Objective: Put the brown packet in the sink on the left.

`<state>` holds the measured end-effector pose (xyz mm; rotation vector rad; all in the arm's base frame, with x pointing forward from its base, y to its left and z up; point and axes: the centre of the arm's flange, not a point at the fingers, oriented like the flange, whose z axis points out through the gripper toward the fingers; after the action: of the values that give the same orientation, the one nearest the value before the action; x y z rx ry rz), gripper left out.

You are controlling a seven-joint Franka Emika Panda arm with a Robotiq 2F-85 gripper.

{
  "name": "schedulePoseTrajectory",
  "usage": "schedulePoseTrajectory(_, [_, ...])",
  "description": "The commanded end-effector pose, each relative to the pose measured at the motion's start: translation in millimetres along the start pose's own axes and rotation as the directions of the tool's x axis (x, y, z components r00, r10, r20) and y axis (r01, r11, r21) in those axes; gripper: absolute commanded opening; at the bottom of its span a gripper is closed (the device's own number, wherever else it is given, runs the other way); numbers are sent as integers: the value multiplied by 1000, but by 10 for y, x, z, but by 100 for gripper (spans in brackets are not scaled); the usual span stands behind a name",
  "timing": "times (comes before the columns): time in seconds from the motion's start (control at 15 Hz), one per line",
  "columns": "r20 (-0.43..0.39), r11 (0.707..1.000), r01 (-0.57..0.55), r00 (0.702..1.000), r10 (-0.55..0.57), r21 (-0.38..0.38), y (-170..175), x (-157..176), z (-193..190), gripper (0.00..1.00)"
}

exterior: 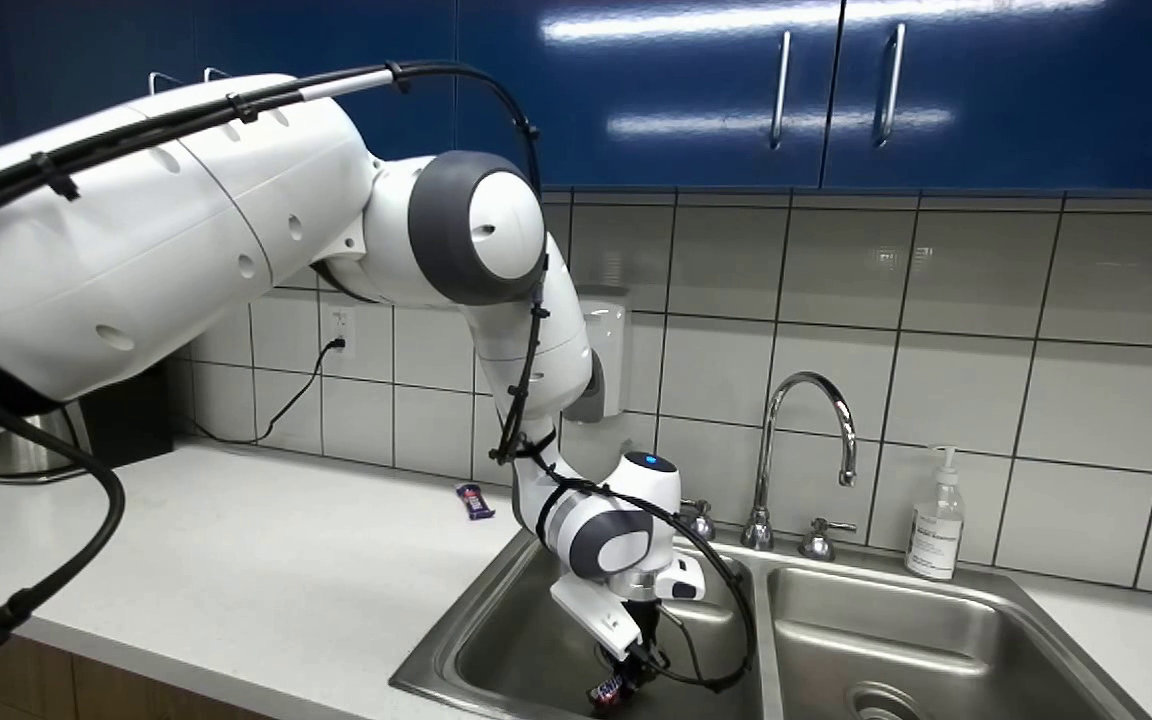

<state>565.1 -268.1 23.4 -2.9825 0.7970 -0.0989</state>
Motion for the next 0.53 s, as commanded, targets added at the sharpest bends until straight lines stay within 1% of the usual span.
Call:
schedulePoseTrajectory(0.0, [-5, 1000, -17, 1000, 17, 0, -2, 62, -10, 47])
schedulePoseTrajectory(0.2, [-10, 1000, -19, 1000, 19, 1, -14, 60, -43, 71])
schedulePoseTrajectory(0.47, [-21, 1000, -14, 1000, 14, 1, -40, 73, -130, 100])
